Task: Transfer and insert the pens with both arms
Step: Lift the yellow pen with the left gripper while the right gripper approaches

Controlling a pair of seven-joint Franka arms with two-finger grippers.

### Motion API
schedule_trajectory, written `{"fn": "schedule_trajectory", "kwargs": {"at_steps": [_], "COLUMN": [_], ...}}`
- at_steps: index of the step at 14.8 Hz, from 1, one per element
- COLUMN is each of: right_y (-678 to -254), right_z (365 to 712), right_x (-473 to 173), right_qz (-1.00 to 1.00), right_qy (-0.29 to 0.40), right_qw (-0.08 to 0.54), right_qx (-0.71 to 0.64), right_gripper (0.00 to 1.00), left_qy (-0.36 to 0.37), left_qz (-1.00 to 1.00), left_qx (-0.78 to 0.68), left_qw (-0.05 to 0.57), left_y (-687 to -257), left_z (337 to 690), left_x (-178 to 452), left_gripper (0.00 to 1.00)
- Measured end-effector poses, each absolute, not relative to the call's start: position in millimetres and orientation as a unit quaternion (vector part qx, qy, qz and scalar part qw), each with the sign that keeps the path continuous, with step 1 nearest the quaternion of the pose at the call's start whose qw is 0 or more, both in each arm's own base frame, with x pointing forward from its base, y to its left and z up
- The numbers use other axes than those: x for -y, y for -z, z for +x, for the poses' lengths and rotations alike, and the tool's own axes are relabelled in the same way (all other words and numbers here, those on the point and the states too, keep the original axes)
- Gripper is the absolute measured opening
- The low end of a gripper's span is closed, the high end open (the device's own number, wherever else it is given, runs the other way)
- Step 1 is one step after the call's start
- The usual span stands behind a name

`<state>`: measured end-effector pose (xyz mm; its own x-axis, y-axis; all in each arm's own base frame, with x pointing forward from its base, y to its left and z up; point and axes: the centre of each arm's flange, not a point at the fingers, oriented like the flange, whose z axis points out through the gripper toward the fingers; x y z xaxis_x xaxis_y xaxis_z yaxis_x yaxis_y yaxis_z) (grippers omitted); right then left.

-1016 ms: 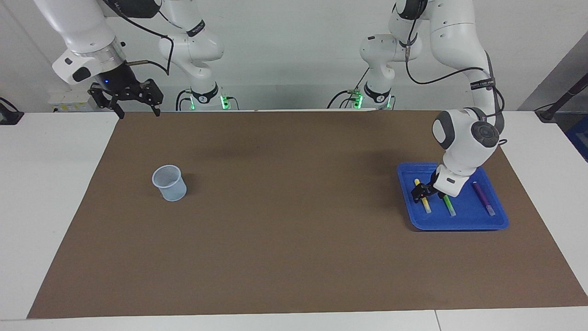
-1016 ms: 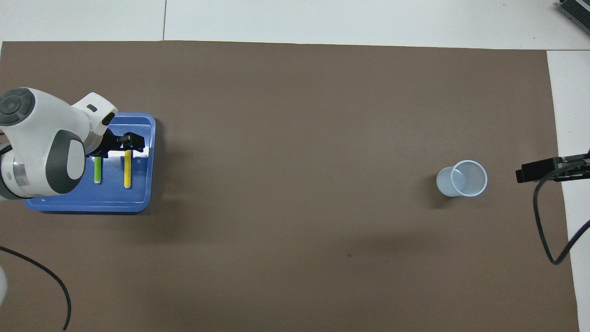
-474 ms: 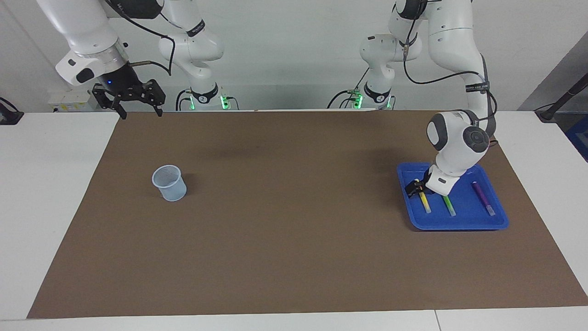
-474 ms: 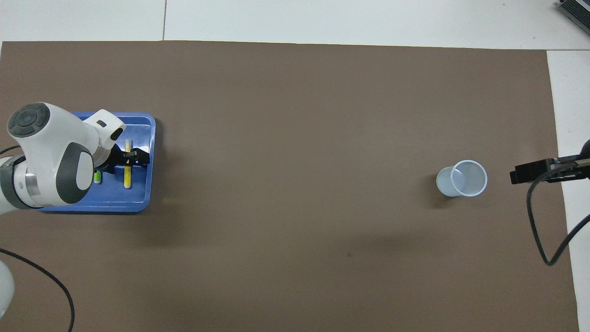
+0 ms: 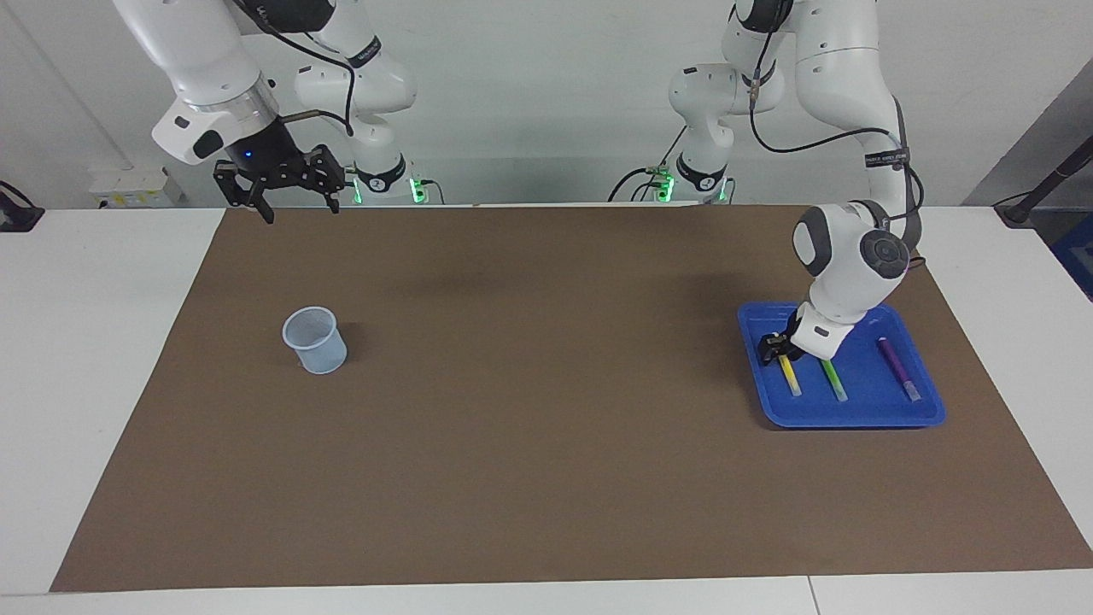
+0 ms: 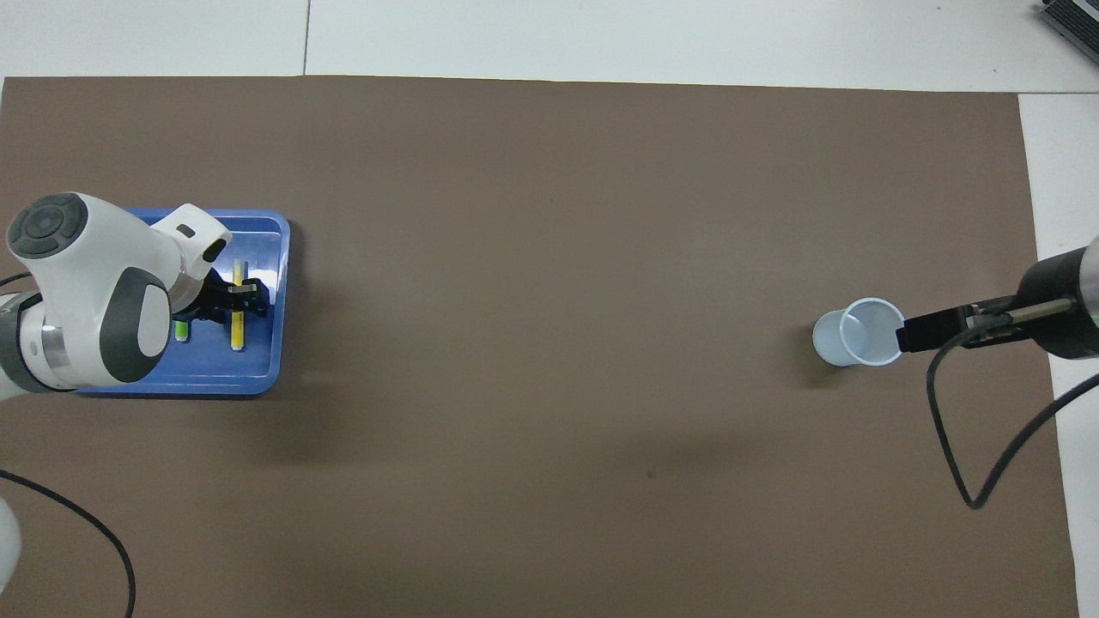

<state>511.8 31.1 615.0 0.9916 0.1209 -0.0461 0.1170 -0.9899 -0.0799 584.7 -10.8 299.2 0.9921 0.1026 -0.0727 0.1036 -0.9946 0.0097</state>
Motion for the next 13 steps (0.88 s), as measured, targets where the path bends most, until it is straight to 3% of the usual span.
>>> {"fn": "schedule_trajectory", "kwargs": {"at_steps": [3,8,13], "right_y": [-607,-601,-584], "right_z": [511,508,510], "right_x": [-35,-57,-78], "right_qz": [-0.996,-0.994,-0.991], "right_qy": [-0.034,-0.042,-0.037], "right_qw": [0.050,0.060,0.109], "right_qx": [0.061,0.079,0.067], "right_gripper": [1.00,1.00,1.00], "left_qy": [0.034,0.034,0.068], "left_qz": [0.998,0.998,0.994], "left_qx": [-0.051,-0.055,-0.080], "left_qw": [0.007,0.007,0.003], "left_y": [-302,-303,-320], "left_z": [585,585,588], "left_x": [12,12,18], "left_gripper": [0.19,0.17,0.17]}}
